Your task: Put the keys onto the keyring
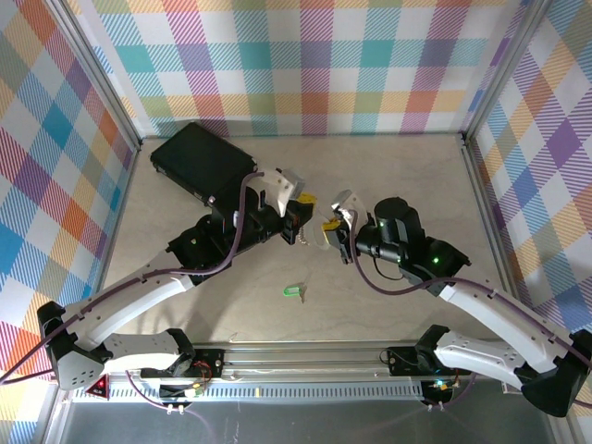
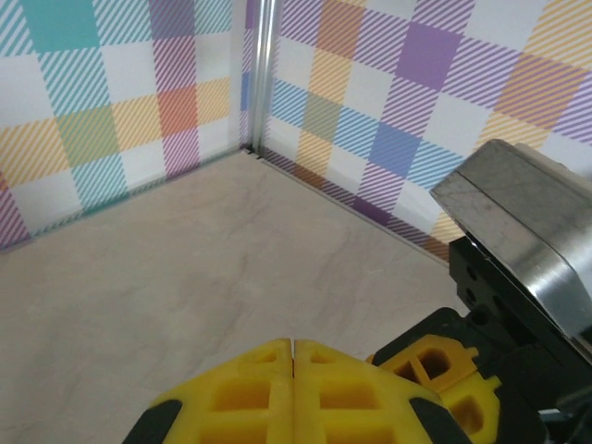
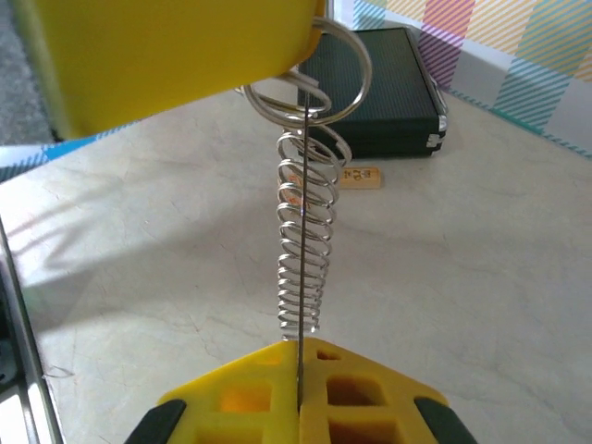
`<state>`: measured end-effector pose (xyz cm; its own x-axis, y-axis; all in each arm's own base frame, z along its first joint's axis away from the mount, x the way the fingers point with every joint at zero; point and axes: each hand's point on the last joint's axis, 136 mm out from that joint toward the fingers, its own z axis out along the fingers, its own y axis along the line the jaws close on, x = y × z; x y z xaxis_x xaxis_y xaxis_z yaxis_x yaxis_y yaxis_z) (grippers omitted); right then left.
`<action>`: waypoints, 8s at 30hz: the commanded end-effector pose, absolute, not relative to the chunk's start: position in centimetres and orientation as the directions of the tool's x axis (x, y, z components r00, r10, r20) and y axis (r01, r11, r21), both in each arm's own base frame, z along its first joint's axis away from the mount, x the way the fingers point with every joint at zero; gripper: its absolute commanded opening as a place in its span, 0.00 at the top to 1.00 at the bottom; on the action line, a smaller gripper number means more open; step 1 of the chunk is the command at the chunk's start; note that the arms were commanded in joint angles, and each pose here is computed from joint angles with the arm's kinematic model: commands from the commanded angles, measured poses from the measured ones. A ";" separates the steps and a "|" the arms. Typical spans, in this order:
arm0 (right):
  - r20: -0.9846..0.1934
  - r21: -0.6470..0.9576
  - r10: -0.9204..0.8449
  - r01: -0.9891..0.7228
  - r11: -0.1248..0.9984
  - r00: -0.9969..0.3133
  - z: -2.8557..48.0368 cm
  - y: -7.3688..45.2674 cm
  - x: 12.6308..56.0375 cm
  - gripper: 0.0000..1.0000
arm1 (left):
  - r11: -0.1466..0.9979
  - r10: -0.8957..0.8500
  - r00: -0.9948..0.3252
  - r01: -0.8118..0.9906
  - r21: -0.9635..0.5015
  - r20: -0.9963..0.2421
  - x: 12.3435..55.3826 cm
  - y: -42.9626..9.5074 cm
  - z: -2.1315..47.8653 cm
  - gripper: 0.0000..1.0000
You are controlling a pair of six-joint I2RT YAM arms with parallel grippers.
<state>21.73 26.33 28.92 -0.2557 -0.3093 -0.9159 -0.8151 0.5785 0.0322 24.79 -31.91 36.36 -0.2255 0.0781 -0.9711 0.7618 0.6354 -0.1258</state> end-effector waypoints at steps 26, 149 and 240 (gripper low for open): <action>-0.954 -0.041 -0.268 -0.829 0.557 -0.133 33.3 26.1 20.1 1.00 | 0.611 0.158 -0.164 0.791 -0.034 -0.974 23.8 -32.4 34.9 1.00; -0.327 0.478 -0.207 -0.350 0.805 -0.922 7.5 24.7 28.5 1.00 | 0.665 0.284 -0.656 0.660 -0.349 -0.700 19.8 -26.1 18.1 0.72; -0.128 0.571 -0.414 -0.408 0.713 -0.901 4.9 24.8 22.4 0.59 | 0.599 0.188 -0.767 0.585 -0.547 -0.614 21.5 -29.1 20.1 0.62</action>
<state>22.34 24.44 4.86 -0.9182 -0.3782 -0.1181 -0.3733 0.7261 0.5774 21.65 -29.11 19.38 -0.7733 0.2039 -0.6003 0.5758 0.6224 -0.5302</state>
